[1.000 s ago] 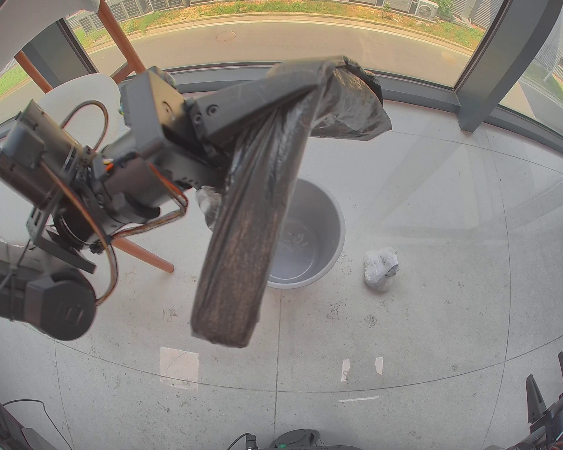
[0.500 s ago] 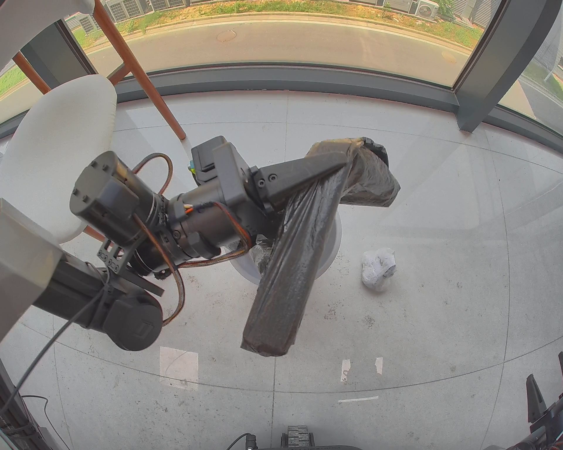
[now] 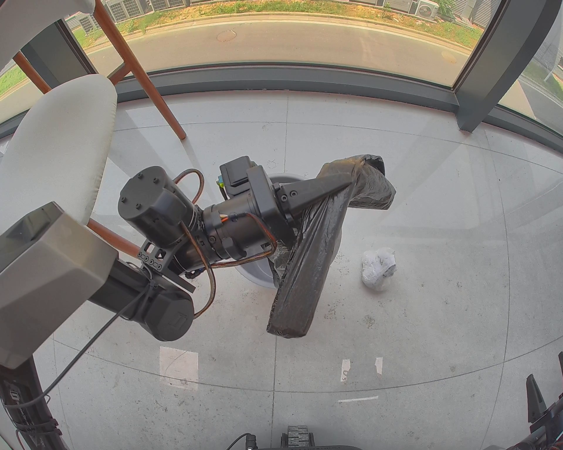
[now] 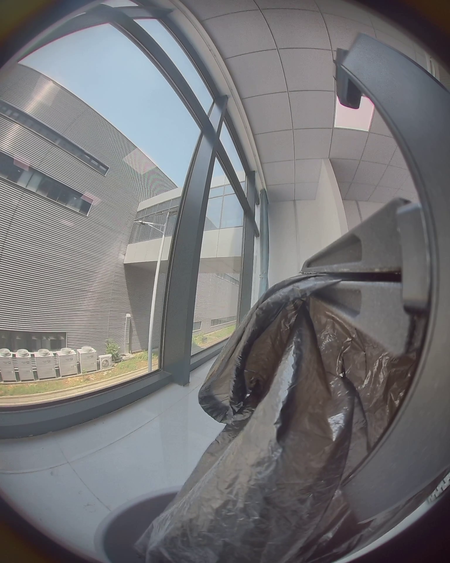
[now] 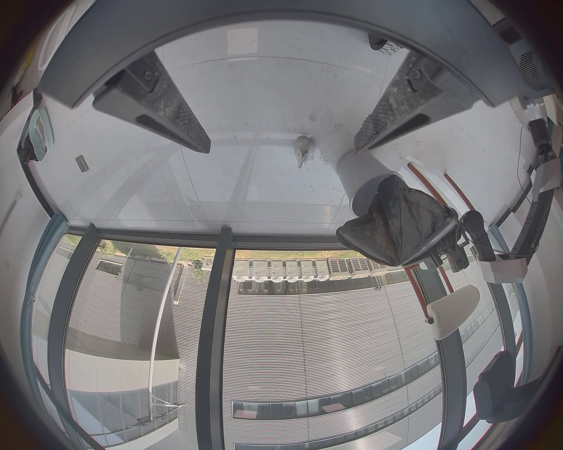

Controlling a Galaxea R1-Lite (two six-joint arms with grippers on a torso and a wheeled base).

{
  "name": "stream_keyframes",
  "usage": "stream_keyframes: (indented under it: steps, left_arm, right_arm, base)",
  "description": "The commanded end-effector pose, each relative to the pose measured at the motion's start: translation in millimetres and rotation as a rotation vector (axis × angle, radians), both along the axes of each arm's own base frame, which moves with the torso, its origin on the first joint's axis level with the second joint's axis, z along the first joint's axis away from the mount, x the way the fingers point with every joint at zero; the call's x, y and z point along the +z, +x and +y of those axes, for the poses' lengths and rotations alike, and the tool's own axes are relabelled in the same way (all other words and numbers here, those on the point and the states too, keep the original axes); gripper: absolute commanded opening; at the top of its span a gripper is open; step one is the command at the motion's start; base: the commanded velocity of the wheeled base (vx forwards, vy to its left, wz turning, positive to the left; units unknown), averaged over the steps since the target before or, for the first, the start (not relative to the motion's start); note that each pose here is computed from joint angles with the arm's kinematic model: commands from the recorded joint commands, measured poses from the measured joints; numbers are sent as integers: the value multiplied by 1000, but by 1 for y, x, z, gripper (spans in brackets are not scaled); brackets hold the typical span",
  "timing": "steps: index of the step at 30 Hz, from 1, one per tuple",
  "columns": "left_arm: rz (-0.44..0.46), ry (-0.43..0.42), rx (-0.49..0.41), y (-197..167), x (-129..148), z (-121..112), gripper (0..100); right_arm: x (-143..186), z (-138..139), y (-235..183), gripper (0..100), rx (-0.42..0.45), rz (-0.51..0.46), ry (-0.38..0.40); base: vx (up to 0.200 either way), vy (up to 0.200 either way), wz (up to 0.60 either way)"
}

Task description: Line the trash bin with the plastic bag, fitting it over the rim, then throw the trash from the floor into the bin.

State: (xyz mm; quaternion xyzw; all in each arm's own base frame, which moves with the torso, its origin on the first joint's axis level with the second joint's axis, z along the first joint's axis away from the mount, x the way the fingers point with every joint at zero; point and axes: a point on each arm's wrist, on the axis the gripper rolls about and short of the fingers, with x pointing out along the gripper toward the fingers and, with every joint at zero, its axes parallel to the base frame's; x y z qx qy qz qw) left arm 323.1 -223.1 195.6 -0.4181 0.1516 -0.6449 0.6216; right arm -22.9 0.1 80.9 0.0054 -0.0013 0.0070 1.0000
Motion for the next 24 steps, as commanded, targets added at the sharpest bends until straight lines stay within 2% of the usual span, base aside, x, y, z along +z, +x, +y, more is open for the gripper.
stream_keyframes:
  steps: [1,7,12,14,15,16,18,21,22,24]
  left_arm:
    - [26,27,47,16,-27,2,0]
    - [22,29,99,25,-37,4,0]
    - [-69,56,154,29,-41,10,0]
    - [-106,96,182,32,-47,10,0]
    - [-119,144,214,32,-50,10,0]
    - [-119,144,214,32,-50,10,0]
    - [-124,288,374,30,-47,14,0]
    - [-160,457,532,26,-45,16,0]
    - [-171,510,561,24,-49,16,0]
    - [-215,560,560,18,-48,14,0]
  right_arm:
    - [-5,0,1,100,0,12,1]
    - [-5,0,1,100,0,12,1]
    - [-5,0,1,100,0,12,1]
    - [-5,0,1,100,0,12,1]
    - [-5,0,1,100,0,12,1]
    - [-5,0,1,100,0,12,1]
    - [-5,0,1,100,0,12,1]
    - [-5,0,1,100,0,12,0]
    - [-5,0,1,100,0,12,0]
    - [-5,0,1,100,0,12,-3]
  base:
    - [0,0,0]
    - [0,0,0]
    - [0,0,0]
    - [0,0,0]
    - [0,0,0]
    - [0,0,0]
    - [0,0,0]
    - [0,0,0]
    - [0,0,0]
    - [0,0,0]
